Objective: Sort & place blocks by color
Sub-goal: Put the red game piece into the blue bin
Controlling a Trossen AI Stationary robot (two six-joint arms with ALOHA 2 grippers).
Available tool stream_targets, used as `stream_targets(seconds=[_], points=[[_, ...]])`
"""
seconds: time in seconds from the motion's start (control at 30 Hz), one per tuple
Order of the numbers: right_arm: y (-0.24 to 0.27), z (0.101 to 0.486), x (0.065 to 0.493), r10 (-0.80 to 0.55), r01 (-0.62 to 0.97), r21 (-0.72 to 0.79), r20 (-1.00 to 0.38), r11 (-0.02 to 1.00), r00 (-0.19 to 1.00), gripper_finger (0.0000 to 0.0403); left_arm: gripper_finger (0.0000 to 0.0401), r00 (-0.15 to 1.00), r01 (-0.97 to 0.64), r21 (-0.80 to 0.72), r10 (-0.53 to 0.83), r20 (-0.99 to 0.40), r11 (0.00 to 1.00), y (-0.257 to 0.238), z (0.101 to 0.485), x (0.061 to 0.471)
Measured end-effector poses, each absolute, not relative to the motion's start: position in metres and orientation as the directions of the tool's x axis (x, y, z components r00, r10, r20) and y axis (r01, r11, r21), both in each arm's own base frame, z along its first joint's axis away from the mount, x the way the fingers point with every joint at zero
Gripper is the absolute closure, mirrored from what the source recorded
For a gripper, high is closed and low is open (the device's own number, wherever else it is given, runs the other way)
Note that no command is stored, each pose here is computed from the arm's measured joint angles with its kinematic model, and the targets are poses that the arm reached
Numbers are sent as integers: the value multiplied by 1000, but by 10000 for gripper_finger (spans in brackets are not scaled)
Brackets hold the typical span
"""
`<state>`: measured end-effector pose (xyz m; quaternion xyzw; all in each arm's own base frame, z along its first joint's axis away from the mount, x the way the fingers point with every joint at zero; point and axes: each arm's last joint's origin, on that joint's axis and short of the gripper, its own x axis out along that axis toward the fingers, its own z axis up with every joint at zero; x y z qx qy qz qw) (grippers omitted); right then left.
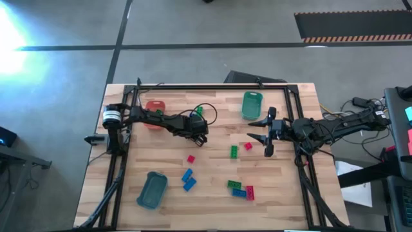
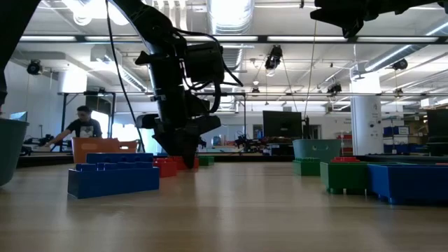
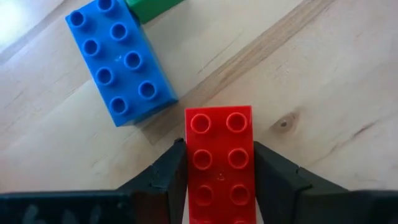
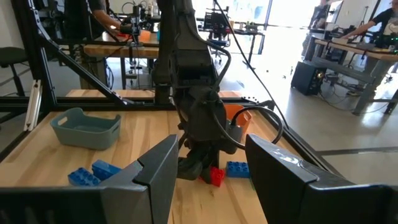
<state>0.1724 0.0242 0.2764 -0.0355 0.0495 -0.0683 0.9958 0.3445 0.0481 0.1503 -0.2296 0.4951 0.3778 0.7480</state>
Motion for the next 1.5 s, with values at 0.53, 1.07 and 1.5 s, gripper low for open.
stream_targets(seconds=[0.53,1.07,1.5], points=[[24,277,172,-140,131,-106,-85,986,987,225,275,364,-431,-44,129,-923,901,-37,266,315],[24,278,172,-140,131,-110,-81,985,987,225,275,228,232,-116,-170,-959,966,-170,268,214],[24,278,172,-140,131,-107,-79,986,987,225,254,121,129,-76,-92,-988,989,-176,226,196]])
